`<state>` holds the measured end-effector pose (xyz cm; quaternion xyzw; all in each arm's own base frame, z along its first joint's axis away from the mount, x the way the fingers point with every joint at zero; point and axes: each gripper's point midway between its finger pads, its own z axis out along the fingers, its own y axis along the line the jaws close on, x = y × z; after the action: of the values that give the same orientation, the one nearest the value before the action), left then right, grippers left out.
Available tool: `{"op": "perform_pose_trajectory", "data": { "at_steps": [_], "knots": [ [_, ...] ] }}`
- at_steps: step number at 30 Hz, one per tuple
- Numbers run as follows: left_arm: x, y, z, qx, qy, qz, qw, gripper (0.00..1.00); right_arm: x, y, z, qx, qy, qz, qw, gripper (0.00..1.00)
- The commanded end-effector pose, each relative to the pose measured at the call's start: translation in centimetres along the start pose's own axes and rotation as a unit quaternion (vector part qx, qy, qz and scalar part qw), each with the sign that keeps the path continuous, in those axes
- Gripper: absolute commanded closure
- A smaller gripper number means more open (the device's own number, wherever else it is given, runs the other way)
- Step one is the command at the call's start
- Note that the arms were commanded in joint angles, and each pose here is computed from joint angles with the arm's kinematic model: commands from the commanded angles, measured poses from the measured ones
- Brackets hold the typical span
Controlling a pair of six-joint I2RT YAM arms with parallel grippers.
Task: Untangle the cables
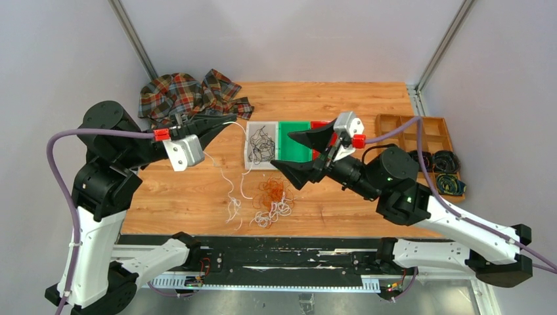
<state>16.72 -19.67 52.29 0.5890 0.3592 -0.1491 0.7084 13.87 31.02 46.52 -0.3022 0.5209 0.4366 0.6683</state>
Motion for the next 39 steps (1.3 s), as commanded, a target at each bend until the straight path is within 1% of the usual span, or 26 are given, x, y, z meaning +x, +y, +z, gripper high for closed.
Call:
{"op": "perform_pose_trajectory", "data": {
  "at_steps": [1, 5, 11, 16, 23, 35, 39],
  "knots": [
    [-0.7, -0.6, -0.2, 0.013, -0.014, 0.021, 1.000, 1.00, 0.8, 2.4, 1.3, -0.064, 0.018, 0.028, 0.997, 0.23],
    [-0.9, -0.9, -0.2, 0.020, -0.022, 0.021, 0.999, 0.99, 1.8, 3.3, 2.9, -0.083, 0.027, 0.034, 0.996, 0.23],
    [-0.8, -1.3, -0.2, 0.025, -0.023, 0.021, 0.999, 1.00, 3.6, 3.2, 5.2, -0.080, 0.046, 0.023, 0.995, 0.22],
    [-0.6, -1.5, -0.1, 0.029, -0.024, 0.021, 0.999, 1.00, 4.5, 4.2, 6.6, -0.099, 0.050, 0.024, 0.994, 0.21],
    [-1.1, -1.6, -0.2, 0.033, -0.031, 0.019, 0.999, 0.99, 6.0, 5.2, 8.3, -0.111, 0.065, 0.007, 0.992, 0.21],
    [-1.6, -2.1, -0.3, 0.042, -0.043, 0.015, 0.998, 1.00, 6.5, 7.9, 10.7, -0.155, 0.061, -0.003, 0.986, 0.20],
    [-1.7, -2.2, -0.3, 0.045, -0.045, 0.010, 0.998, 1.00, 6.9, 7.9, 11.5, -0.148, 0.060, -0.002, 0.987, 0.20]
  ]
}}
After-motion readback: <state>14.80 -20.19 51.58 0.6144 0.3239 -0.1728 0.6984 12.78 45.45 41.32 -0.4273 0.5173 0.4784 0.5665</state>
